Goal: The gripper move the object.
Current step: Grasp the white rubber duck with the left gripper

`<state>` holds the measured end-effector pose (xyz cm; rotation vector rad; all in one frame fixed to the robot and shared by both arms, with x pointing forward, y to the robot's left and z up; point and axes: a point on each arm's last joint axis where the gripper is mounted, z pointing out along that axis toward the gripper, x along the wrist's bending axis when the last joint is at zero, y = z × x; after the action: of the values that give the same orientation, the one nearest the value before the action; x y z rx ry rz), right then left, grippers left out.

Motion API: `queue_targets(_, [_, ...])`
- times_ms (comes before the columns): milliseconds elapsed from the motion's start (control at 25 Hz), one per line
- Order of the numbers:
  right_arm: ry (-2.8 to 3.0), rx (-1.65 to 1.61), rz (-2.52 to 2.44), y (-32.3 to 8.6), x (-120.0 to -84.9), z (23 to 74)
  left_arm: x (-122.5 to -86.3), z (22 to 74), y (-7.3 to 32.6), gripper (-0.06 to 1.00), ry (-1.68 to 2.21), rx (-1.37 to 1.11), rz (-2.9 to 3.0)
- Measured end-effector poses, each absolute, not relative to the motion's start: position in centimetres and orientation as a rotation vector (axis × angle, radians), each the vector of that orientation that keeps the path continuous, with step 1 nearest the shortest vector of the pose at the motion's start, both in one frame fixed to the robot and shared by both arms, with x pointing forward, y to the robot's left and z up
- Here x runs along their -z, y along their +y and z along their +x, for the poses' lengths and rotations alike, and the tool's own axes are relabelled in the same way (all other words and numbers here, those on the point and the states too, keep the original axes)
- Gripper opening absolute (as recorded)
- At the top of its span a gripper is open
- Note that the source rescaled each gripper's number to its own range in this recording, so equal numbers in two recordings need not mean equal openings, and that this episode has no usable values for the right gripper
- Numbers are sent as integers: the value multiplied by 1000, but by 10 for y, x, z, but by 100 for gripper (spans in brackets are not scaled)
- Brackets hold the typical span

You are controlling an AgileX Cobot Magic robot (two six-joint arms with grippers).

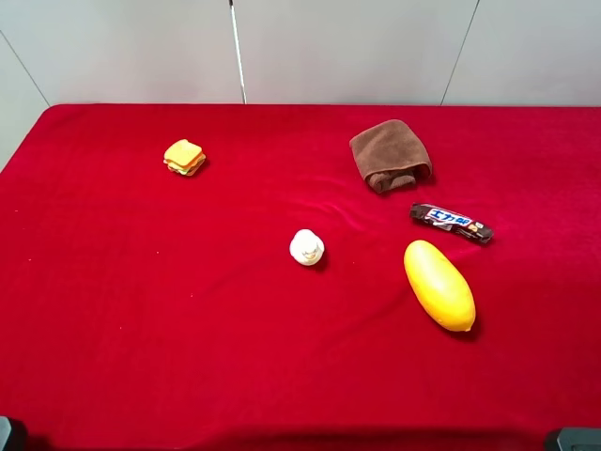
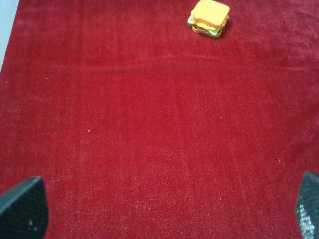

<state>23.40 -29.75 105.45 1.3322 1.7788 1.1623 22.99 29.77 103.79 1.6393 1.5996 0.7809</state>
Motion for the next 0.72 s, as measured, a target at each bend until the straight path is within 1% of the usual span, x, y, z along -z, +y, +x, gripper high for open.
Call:
queue_targets(560, [1779, -1162, 1332, -297, -1054, 234, -1038, 230, 298, 100, 1600, -781, 1639])
queue_targets(720, [1778, -1163, 1332, -297, -1055, 234, -1043, 230, 298, 100, 1587, -791, 1627])
